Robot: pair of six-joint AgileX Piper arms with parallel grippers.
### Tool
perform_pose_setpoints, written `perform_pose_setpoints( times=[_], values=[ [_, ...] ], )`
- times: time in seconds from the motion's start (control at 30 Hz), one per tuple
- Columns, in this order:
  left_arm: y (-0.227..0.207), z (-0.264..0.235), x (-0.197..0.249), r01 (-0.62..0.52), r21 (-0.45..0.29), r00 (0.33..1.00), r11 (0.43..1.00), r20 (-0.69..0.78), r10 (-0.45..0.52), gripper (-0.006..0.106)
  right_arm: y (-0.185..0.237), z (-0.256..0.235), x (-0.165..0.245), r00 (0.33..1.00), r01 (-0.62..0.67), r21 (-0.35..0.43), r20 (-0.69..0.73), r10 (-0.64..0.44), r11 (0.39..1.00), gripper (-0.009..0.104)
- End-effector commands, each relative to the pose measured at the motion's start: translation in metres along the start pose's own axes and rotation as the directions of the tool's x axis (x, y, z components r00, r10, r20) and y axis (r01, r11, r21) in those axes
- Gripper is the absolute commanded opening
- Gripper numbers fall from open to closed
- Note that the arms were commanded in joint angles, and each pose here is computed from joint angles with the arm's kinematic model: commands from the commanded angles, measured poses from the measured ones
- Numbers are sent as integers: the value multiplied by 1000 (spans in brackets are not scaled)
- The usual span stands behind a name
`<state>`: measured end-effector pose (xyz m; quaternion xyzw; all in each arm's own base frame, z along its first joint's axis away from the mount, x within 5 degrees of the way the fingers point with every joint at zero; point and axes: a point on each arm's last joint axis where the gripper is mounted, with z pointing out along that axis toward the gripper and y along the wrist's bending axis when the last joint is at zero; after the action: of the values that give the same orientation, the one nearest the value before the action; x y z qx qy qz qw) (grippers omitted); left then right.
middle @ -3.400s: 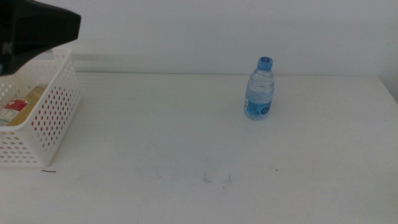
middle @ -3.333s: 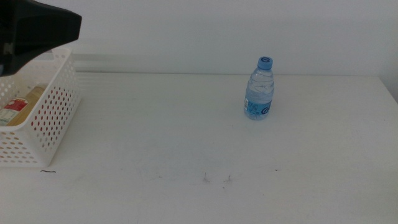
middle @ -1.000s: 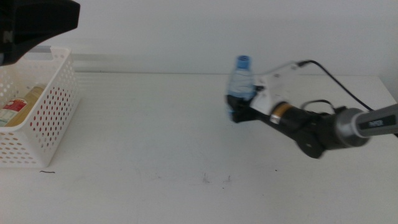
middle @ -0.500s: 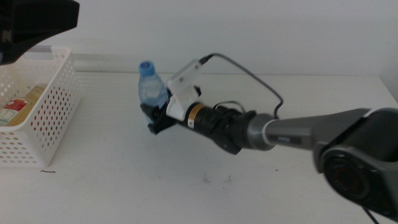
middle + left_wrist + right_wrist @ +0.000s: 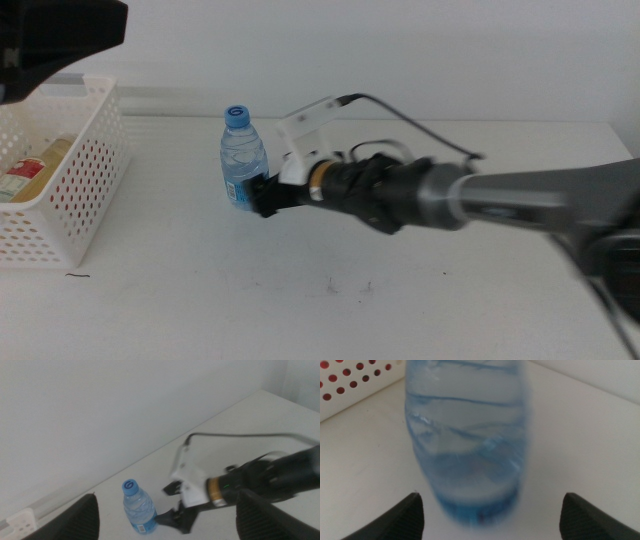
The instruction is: Use arms to grab the bottles and put them into the dustbin to the left of the table.
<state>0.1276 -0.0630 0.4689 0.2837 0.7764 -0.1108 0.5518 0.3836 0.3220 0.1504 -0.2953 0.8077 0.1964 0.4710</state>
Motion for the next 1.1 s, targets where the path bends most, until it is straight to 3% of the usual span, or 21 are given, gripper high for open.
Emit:
perform_pose_setpoints(
  times=[0.0, 0.13, 0.3, 0.37, 0.47, 0.57, 0.97, 1.07],
  values=[
    [0, 0, -1, 7, 0, 1000, 1000, 14, -7, 94, 1, -41, -12, 998, -52, 28, -39, 53, 998, 91],
    [0, 0, -1, 7, 0, 1000, 1000, 14, -7, 94, 3, -137, -39, 997, -67, 68, -27, 69, 995, 91],
    [0, 0, -1, 6, -2, 1000, 1000, 14, -6, 94, 7, -279, -89, 997, 69, 156, -34, -64, 985, 91],
    [0, 0, -1, 6, -2, 1000, 1000, 14, -6, 94, 11, -326, -104, 996, 84, 129, -26, -81, 988, 91],
    [0, 0, -1, 6, -2, 1000, 1000, 14, -6, 94, 23, -378, -117, 993, 114, 20, -15, -114, 993, 91],
    [0, 0, -1, 6, -2, 1000, 1000, 14, -6, 94, 28, -397, -122, 992, 125, -35, 0, -125, 992, 91],
    [0, 0, -1, 6, -2, 1000, 1000, 14, -6, 94, 29, -400, -122, 992, 124, -34, 6, -123, 992, 91],
    [4, -1, -1, -31, -46, 999, 998, 7, 31, 94, 29, -400, -122, 992, 124, -34, 6, -123, 992, 91]
  ],
)
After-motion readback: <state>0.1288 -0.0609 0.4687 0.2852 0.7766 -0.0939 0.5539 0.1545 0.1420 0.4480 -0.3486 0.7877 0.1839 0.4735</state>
